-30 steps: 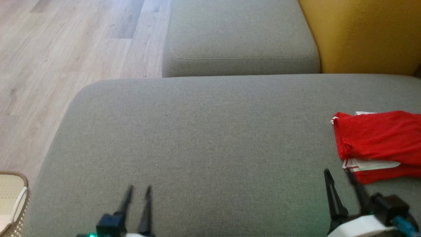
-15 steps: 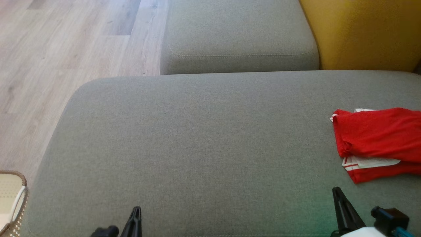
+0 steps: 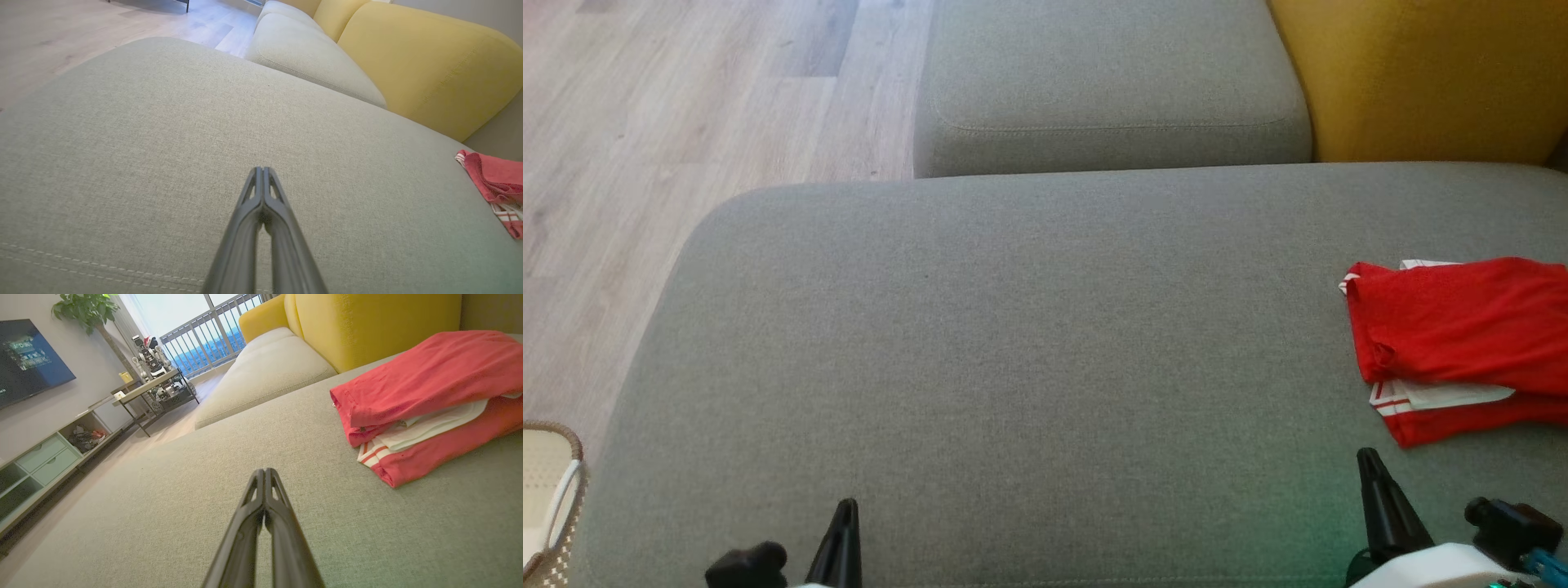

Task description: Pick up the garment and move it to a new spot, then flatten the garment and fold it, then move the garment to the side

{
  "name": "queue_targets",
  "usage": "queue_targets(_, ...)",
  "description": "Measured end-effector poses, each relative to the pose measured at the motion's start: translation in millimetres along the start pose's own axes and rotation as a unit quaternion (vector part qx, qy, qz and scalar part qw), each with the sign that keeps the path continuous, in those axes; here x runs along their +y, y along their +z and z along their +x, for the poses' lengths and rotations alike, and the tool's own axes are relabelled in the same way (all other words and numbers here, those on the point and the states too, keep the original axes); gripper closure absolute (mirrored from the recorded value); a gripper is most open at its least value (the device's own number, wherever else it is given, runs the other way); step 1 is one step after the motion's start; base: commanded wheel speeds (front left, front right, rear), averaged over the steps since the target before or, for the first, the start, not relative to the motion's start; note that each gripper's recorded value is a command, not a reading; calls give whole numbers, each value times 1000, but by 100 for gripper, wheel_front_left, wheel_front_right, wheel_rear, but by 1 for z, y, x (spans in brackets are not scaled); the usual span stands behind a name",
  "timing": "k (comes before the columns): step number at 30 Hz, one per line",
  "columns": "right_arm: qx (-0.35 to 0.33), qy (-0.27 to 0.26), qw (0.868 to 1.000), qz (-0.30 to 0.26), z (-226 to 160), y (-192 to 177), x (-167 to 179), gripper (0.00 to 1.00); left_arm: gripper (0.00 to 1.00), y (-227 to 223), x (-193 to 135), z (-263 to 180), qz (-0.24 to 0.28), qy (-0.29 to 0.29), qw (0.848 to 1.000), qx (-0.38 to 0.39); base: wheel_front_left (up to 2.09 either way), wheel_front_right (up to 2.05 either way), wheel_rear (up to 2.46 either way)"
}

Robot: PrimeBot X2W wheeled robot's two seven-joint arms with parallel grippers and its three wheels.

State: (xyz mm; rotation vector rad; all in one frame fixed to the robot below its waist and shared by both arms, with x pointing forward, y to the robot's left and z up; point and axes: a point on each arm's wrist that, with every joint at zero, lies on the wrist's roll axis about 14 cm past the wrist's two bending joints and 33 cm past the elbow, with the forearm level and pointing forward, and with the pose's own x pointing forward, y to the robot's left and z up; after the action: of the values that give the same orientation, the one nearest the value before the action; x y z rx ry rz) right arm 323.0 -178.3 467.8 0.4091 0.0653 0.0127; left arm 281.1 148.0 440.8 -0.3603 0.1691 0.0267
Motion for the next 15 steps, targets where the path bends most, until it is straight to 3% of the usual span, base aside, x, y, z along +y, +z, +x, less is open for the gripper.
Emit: queue_targets(15,6,-21,996,81,5,0,-8,100,100,5,5,12,-84,8,996,10,0,0,0)
